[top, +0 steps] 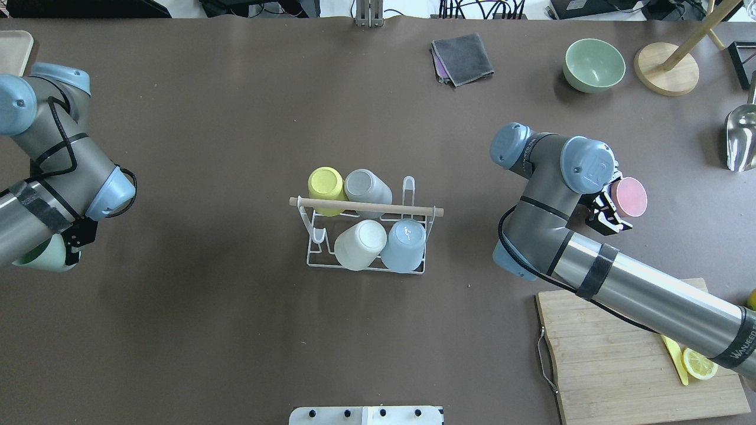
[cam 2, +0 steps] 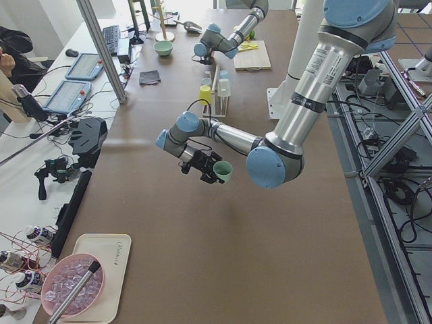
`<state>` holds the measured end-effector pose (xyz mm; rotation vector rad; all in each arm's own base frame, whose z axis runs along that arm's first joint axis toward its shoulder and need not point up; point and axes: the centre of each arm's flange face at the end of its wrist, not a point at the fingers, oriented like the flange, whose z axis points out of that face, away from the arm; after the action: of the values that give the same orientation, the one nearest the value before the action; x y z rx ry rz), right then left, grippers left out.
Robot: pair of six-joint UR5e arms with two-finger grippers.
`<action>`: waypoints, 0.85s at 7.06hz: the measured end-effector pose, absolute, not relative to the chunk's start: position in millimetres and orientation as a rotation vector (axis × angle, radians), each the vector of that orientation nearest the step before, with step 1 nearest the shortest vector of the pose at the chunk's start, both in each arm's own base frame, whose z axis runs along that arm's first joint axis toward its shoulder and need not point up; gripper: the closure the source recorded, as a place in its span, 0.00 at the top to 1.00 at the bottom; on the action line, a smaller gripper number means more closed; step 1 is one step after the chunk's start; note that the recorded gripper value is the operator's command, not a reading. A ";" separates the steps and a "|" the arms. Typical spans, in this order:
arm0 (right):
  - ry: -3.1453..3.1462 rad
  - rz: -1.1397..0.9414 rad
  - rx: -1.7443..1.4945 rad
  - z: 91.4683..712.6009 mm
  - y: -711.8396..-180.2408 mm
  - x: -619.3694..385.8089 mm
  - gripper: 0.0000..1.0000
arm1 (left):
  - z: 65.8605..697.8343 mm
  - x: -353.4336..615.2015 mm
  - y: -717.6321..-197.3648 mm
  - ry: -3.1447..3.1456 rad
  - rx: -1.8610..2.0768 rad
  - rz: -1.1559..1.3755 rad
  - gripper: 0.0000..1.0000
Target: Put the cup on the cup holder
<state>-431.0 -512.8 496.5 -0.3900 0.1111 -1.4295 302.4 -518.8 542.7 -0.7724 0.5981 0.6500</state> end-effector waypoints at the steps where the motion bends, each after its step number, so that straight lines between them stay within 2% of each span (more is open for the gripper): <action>1: 0.111 -1.428 -0.389 497.0 -512.7 -429.9 0.99 | 525.1 293.9 -525.8 0.556 -0.728 0.682 0.00; 3: 0.110 -1.423 -0.384 497.4 -511.2 -427.1 0.99 | 489.4 257.7 -546.1 0.499 -0.608 0.643 0.00; 6: 0.110 -1.420 -0.385 499.8 -509.5 -425.1 0.99 | 420.0 220.8 -546.1 0.420 -0.362 0.621 0.00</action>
<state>-425.1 -509.5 499.8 -0.3847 0.1096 -1.4202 220.8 -546.1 420.0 -0.3622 0.4196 0.6206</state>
